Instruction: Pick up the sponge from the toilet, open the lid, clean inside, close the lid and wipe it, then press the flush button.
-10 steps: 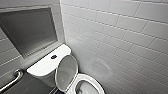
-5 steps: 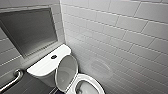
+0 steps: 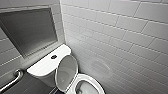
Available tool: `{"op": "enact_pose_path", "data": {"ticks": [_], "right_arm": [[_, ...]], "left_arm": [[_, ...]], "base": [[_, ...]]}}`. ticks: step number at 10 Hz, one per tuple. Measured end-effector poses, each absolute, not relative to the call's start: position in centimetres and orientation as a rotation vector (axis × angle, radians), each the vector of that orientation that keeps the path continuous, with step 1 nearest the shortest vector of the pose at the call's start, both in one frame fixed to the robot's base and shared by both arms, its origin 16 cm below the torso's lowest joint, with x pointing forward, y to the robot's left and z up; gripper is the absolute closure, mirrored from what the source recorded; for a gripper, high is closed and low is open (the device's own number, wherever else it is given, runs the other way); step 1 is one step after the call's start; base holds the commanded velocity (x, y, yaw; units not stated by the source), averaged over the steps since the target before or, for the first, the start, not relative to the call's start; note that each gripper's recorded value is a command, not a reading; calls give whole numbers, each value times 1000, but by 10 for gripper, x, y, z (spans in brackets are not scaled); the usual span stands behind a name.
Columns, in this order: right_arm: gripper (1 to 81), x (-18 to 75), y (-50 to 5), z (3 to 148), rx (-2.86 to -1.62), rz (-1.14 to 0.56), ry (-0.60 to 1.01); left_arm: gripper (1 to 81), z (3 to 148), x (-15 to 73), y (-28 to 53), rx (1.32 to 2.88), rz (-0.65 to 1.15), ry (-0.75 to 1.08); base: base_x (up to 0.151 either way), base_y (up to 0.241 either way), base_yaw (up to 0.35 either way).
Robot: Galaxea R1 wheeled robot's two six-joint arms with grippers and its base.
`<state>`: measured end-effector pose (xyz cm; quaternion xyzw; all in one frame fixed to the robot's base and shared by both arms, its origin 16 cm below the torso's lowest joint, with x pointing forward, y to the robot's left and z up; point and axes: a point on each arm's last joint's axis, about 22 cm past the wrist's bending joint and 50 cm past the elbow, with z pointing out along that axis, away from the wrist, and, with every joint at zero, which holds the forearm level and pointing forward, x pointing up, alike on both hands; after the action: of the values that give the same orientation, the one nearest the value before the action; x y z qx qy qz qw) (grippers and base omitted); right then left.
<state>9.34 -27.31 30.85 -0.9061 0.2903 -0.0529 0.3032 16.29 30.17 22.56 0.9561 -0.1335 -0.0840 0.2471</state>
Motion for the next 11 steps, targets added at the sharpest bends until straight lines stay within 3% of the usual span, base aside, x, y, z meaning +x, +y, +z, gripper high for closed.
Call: {"op": "enact_pose_path", "data": {"ticks": [4,11], "right_arm": [[811,93,-273,308,-2402,-141,769],[811,94,-271,308,-2400,-141,765]], "left_arm": [[10,210,134,235,2715,-252,-355],[10,201,114,251,2929,-258,-425]], "base": [[0,0,0],[0,0,0]]}}
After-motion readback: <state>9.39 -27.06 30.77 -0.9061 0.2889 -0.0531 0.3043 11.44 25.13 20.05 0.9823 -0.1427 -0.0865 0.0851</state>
